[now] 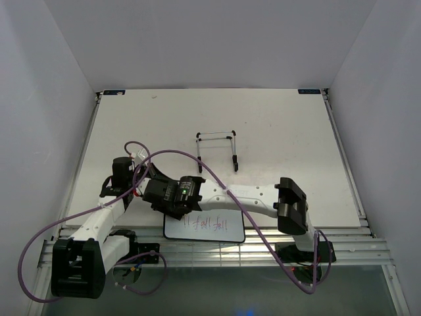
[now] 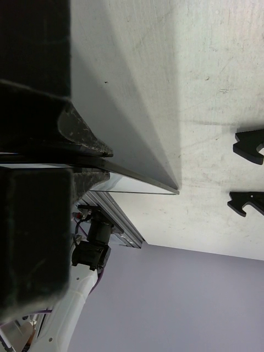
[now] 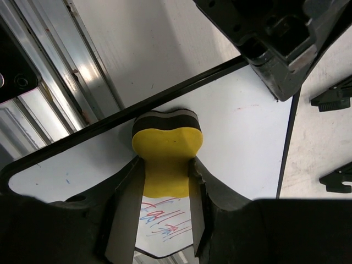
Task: Erase the whiteboard
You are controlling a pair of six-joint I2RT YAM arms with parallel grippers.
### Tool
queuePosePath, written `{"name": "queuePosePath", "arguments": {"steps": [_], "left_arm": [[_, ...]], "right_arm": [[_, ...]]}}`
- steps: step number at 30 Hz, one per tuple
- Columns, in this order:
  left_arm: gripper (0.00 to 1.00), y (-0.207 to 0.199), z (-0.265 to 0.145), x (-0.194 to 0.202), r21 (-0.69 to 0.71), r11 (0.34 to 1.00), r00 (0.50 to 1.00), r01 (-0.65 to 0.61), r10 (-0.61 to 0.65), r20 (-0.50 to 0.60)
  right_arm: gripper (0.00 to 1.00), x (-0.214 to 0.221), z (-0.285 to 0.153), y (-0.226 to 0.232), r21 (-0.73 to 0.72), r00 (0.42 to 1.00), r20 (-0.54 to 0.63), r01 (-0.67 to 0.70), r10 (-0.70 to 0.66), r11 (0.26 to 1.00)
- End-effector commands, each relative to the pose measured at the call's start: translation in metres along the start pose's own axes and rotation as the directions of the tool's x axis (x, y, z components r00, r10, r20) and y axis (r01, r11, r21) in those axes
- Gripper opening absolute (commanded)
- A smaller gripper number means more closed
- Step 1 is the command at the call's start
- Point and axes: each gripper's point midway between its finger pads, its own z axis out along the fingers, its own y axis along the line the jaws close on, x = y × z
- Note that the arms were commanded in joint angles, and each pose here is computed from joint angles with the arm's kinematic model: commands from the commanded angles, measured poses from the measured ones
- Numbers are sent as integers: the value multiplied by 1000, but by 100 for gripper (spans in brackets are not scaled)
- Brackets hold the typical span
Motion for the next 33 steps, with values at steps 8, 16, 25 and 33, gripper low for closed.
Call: {"name": "queuePosePath", "arguments": {"steps": [8,16,25,33], "left_arm": [[0,2,0,-15,-36,998,995,-54,57,78],[0,0,0,-17,-28,999,995,-46,49,86],[0,1,-2,-13,-26,999,994,-48,50,96],[0,9,-3,-11,-34,999,990,-14,19,137]], "right_arm": [[32,16,-10,38,-270,970,171,-121,171,955],[32,64,5,8,-154,945,107,-292,310,944],[32,172,15,-17,23,827,-34,-561,562,827],[31,120,-2,11,-128,767,2,-636,641,761]]}}
